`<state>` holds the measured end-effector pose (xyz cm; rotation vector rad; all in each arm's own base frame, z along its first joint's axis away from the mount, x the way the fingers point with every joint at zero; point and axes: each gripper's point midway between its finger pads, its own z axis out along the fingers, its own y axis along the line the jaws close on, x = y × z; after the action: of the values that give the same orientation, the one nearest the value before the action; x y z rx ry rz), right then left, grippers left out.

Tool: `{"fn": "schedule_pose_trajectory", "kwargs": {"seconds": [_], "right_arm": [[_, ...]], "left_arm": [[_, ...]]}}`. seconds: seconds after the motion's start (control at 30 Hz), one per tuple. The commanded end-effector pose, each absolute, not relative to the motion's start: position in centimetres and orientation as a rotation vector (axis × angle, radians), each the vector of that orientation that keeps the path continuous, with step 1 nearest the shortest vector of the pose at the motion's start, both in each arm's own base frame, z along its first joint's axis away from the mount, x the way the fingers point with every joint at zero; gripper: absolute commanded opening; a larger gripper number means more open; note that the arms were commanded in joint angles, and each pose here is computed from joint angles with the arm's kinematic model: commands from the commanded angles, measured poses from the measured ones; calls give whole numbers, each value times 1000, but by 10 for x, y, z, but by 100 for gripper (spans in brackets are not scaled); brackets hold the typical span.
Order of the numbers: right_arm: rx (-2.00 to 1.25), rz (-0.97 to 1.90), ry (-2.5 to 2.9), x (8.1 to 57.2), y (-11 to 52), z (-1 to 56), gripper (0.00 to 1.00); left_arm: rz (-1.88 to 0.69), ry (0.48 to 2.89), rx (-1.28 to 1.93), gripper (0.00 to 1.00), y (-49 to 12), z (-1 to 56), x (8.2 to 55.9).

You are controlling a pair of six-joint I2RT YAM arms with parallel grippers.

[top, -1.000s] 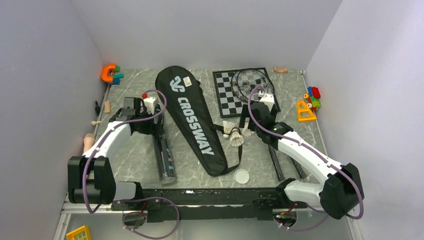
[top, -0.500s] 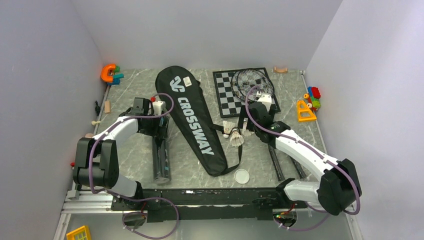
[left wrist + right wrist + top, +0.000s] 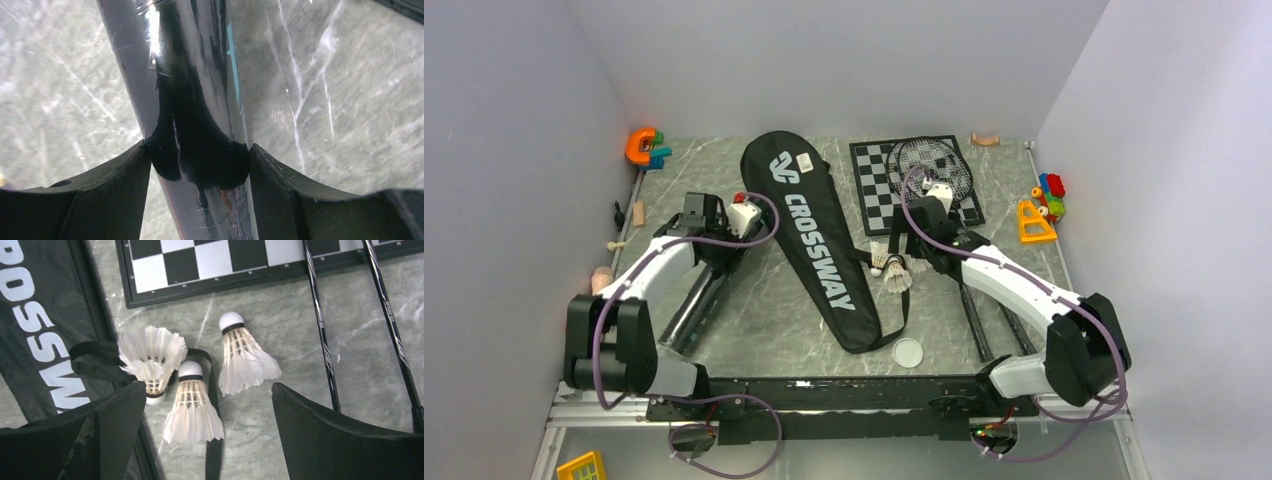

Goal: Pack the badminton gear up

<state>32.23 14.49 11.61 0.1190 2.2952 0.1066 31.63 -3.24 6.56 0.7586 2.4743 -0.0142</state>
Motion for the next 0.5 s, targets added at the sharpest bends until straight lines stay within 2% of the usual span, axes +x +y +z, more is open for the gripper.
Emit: {"fn": "schedule_pose_trajectory", "kwargs": {"seconds": [0.0,0.1,0.17,0.23,0.33,0.47], "right_arm": [[129,188,2258,343,164,137,100],[151,201,2294,353,165,136,100],[176,224,2334,359,167,131,100],[205,258,2381,367,169,122,100],[245,293,2435,376,170,113,100],[277,343,2481,383,173,105,99]], "left_arm": [[91,2314,991,42,-25,90,310],[103,2251,1073,32,-24,97,296],[81,2177,1130,30,-30,100,286],[61,2094,1212,30,-36,100,274],[13,2101,1246,26,-41,98,264],[-19,1983,1387,28,-50,105,245]]}}
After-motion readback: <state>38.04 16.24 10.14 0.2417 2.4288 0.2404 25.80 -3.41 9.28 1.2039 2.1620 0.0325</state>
